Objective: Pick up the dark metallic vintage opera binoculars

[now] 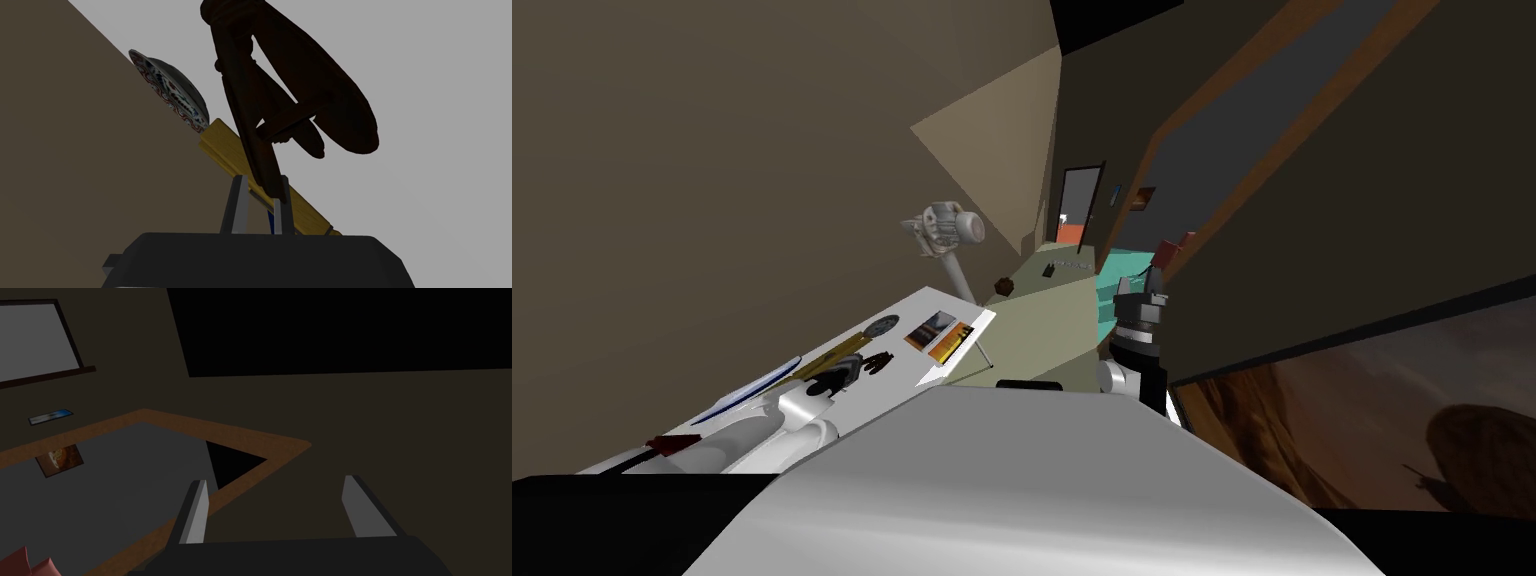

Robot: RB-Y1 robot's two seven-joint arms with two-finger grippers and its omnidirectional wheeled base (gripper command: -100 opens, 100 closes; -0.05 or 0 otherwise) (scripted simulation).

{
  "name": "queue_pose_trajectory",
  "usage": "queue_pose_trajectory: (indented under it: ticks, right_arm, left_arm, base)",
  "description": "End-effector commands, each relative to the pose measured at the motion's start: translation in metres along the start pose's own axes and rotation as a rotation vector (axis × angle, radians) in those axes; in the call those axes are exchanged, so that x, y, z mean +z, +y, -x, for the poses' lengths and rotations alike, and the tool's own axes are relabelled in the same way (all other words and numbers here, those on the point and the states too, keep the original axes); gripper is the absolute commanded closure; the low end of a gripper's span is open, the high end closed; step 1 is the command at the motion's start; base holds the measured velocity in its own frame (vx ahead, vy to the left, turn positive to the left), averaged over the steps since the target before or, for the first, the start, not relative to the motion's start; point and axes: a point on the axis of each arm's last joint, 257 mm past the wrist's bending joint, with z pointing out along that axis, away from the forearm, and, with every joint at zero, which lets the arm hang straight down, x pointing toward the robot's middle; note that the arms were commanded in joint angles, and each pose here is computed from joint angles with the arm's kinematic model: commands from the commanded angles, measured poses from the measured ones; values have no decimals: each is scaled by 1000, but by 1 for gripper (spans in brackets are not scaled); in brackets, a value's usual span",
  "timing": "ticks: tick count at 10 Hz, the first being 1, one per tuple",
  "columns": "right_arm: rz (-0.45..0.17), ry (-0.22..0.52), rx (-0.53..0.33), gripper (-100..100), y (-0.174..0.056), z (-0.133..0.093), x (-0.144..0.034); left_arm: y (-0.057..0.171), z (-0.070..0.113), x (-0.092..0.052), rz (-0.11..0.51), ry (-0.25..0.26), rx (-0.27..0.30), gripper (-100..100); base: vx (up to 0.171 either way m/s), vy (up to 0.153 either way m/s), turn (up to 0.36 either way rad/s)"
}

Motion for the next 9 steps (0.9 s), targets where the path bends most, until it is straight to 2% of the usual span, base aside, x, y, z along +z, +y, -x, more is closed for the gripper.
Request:
queue_pose_trajectory:
  ticks: [1, 2, 3, 4, 5, 7, 8, 9]
  right_arm:
    - [0, 0, 0, 0, 0, 0, 0]
    - [0, 0, 0, 0, 0, 0, 0]
    - [0, 0, 0, 0, 0, 0, 0]
    - [0, 0, 0, 0, 0, 0, 0]
    - [0, 0, 0, 0, 0, 0, 0]
    - [0, 0, 0, 0, 0, 0, 0]
    - [0, 0, 0, 0, 0, 0, 0]
    - [0, 0, 0, 0, 0, 0, 0]
  left_arm:
    - [-3, -3, 0, -3, 3, 27, 100]
    - [-9, -7, 0, 3, -1, 17, 100]
    - [-16, -19, 1, -6, 19, 14, 100]
    - [-15, -19, 1, -5, 20, 15, 100]
    - [-15, -19, 1, -5, 19, 42, 100]
    - [-27, -37, 0, -2, 42, 29, 100]
    - [-26, -38, 0, -1, 44, 30, 100]
    - [-26, -38, 0, -1, 44, 59, 100]
  base:
    - [2, 2, -29]
    - [10, 18, 167]
    - [11, 19, 139]
    - [5, 8, 11]
    - [1, 0, -25]
    - [14, 17, 152]
    - [3, 8, 10]
    - [-1, 1, -26]
